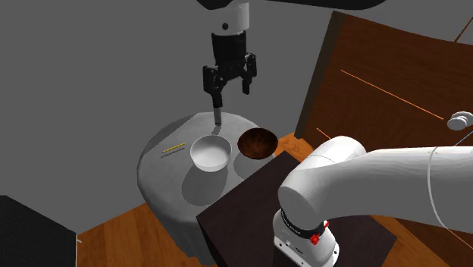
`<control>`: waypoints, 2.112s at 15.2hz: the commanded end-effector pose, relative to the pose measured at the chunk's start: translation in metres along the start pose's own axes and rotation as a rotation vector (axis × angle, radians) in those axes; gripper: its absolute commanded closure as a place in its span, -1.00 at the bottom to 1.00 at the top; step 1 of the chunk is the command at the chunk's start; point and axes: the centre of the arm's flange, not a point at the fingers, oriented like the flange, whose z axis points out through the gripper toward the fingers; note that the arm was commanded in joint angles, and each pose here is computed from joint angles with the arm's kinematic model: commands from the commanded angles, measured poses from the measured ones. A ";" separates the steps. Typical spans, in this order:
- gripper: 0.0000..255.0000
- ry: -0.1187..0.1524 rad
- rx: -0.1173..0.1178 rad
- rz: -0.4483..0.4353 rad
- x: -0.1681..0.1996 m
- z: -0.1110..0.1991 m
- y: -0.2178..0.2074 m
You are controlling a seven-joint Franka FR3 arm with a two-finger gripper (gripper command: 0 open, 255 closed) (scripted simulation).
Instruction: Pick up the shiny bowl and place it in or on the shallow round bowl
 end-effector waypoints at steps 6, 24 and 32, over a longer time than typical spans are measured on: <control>-1.00 0.014 0.003 0.003 0.031 0.054 0.019; -1.00 0.067 0.015 0.014 0.148 0.246 0.086; -1.00 0.090 0.020 0.019 0.203 0.329 0.115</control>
